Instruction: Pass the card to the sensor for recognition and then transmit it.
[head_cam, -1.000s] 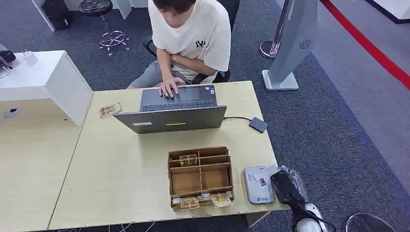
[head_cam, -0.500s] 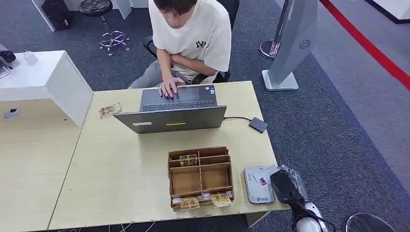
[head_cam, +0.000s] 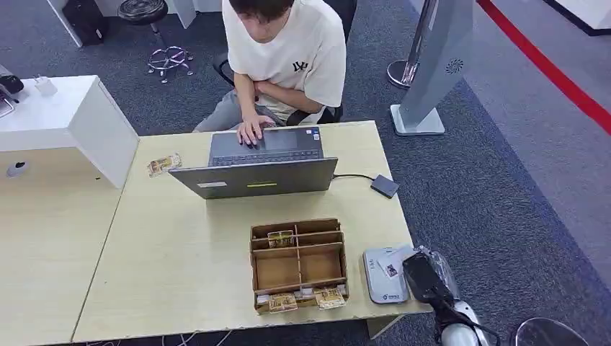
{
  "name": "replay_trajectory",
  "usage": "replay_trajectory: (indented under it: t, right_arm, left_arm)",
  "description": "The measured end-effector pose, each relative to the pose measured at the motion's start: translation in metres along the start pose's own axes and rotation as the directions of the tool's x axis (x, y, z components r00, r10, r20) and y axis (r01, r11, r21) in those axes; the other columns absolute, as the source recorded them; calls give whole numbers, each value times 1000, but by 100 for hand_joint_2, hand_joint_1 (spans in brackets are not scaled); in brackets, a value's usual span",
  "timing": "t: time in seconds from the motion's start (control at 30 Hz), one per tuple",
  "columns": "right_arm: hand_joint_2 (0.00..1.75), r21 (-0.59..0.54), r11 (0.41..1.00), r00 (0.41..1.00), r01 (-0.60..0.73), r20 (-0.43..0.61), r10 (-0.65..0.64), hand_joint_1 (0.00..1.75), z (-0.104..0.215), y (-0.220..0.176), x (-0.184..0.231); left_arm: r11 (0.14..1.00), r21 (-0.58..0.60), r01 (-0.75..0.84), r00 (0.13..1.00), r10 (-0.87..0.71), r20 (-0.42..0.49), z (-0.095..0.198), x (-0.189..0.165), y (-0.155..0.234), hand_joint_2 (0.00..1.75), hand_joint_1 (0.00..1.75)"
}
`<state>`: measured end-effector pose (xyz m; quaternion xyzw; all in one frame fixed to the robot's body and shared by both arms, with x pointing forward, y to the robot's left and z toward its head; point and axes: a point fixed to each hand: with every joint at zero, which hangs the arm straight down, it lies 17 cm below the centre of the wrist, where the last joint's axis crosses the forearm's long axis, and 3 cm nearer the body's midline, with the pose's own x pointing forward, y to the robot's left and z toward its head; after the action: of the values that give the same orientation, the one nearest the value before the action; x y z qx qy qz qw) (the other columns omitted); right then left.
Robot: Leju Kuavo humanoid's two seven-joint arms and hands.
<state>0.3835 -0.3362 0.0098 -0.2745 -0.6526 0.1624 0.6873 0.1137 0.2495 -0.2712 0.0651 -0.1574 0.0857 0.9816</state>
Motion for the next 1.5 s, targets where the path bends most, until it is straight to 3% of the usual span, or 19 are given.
replay_trajectory:
  t: [0.27, 0.47, 0.7, 1.1, 1.33, 1.5]
  right_arm:
    - [175, -230, 969, 981, 89, 188, -46, 175, 10, -46, 66]
    - [175, -438, 882, 937, 174, 348, -12, 175, 36, -100, 134]
    - [175, -569, 798, 877, 200, 466, 112, 175, 68, -131, 198]
    - [175, -602, 791, 664, 109, 636, 393, 175, 81, -98, 312]
    - [175, -651, 758, 548, 39, 648, 528, 175, 53, -81, 364]
    - [175, -684, 730, 506, -17, 624, 596, 175, 24, -69, 394]
  left_arm:
    - [1000, 0, 1, 1000, -1, -1, 0, -1, -1, 0, 0]
    - [1000, -8, 14, 1000, -14, -1, 1, -2, -6, 0, 0]
    - [999, -20, 41, 999, -41, -7, 3, -5, -11, 0, 0]
    - [989, -61, 133, 991, -134, -5, 5, -7, -23, 0, 0]
    - [976, -91, 197, 980, -197, 6, 7, -3, -33, 0, 0]
    - [964, -108, 242, 970, -242, 10, 7, 3, -41, 0, 0]
